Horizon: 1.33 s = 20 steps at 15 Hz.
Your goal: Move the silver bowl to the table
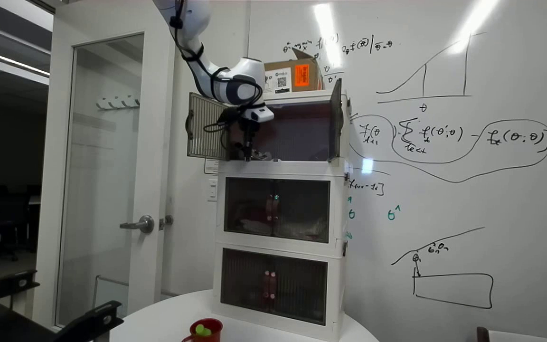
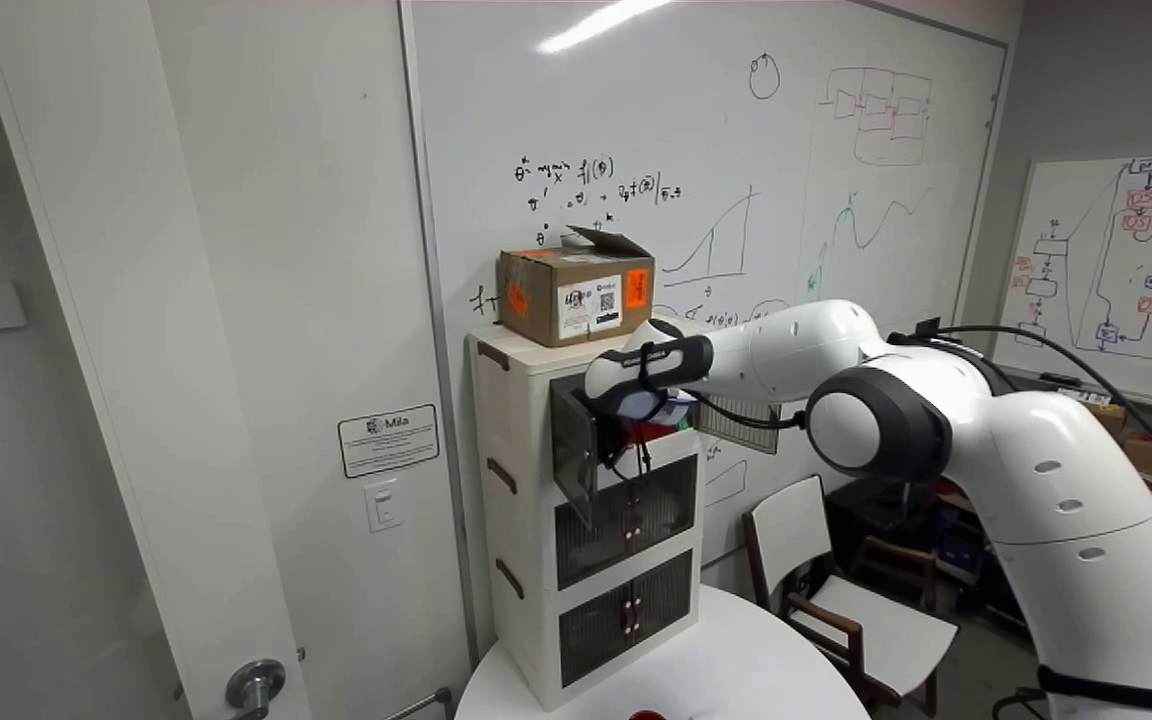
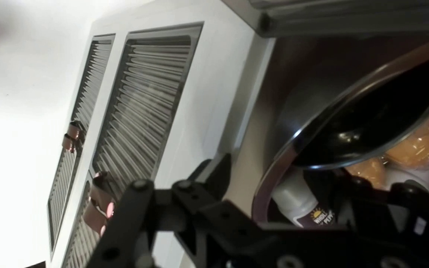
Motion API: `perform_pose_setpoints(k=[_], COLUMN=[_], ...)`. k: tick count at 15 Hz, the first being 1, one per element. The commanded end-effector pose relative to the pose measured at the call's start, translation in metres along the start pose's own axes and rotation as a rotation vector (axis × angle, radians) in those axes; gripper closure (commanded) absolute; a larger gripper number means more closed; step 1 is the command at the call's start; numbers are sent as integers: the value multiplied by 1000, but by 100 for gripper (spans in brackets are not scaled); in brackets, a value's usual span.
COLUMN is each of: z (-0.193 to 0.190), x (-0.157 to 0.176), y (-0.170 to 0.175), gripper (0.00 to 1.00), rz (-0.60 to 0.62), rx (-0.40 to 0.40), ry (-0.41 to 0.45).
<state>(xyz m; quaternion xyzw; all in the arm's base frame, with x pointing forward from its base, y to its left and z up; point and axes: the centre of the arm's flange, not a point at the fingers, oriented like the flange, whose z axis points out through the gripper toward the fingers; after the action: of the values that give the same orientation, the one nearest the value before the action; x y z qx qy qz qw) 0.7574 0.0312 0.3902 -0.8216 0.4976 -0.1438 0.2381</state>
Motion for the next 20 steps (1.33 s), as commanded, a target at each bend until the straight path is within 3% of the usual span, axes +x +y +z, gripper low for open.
perform_pose_setpoints(k=[1,4,5,11,16,20], z=[6,9,10,-3,-36,-56], x=[5,7,8,19,33,39], y=[5,8,8,6,6,15], gripper=[73,97,99,97,100,100], rz=[5,11,11,34,66,84], rx=[-4,-3,-1,47,121,128], ry=[-10,-2,0,40,102,139])
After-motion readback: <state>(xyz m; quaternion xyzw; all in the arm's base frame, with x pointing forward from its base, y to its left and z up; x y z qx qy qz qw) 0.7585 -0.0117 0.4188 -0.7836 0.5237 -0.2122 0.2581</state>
